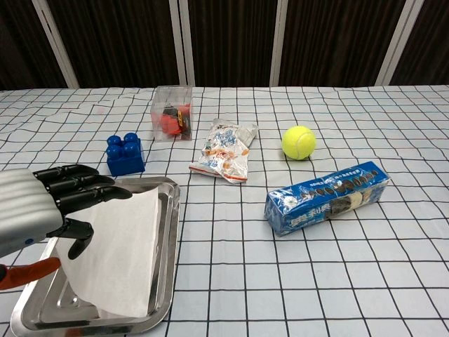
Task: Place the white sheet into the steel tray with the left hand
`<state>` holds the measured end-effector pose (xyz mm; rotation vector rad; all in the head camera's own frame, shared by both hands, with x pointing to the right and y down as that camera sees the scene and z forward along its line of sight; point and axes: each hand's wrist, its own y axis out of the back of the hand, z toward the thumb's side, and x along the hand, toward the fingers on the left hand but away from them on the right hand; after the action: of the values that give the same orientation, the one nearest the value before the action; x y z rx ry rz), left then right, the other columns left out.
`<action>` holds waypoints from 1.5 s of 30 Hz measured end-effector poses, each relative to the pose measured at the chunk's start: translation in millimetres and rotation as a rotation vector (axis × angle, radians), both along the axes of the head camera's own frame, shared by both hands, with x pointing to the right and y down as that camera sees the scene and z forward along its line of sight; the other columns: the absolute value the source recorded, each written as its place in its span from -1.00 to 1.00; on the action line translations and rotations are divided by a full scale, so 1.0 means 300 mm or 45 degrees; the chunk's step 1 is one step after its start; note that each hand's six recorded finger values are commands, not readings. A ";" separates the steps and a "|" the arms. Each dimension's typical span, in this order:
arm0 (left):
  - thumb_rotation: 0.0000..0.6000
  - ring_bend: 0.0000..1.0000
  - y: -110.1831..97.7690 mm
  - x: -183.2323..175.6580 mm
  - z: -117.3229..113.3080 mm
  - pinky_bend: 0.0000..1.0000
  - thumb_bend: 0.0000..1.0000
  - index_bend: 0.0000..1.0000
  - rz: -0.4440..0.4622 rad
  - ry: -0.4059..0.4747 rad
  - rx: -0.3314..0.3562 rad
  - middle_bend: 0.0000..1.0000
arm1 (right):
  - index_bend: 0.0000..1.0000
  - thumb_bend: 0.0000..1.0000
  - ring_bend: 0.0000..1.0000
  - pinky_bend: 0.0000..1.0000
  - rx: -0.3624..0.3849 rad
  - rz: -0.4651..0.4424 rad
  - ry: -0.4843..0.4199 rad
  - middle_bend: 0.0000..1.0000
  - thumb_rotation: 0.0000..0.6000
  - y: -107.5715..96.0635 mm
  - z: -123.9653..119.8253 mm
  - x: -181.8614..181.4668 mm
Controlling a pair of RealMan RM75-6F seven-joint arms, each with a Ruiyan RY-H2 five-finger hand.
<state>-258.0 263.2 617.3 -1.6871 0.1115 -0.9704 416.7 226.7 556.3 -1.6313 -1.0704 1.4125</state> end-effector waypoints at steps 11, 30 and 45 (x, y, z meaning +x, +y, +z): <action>1.00 -1.00 -0.025 -0.044 -0.008 -1.00 -0.62 -0.84 -0.033 -0.041 0.003 -1.00 | -1.00 -0.37 -1.00 -1.00 0.002 0.005 0.000 -1.00 1.00 -0.001 -0.001 0.002; 1.00 -1.00 -0.022 -0.112 -0.076 -1.00 -0.84 -1.00 -0.164 -0.012 -0.054 -1.00 | -1.00 -0.37 -1.00 -1.00 -0.011 0.013 0.003 -1.00 1.00 0.001 0.004 0.004; 1.00 -1.00 -0.058 -0.449 -0.241 -1.00 -0.87 -1.00 -0.796 0.118 0.252 -1.00 | -1.00 -0.37 -1.00 -1.00 0.011 -0.023 0.032 -1.00 1.00 0.000 0.001 -0.004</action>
<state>-392.8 245.8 545.1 -1.5352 0.8087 -1.2847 415.4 226.8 556.7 -1.6091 -1.0436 1.4107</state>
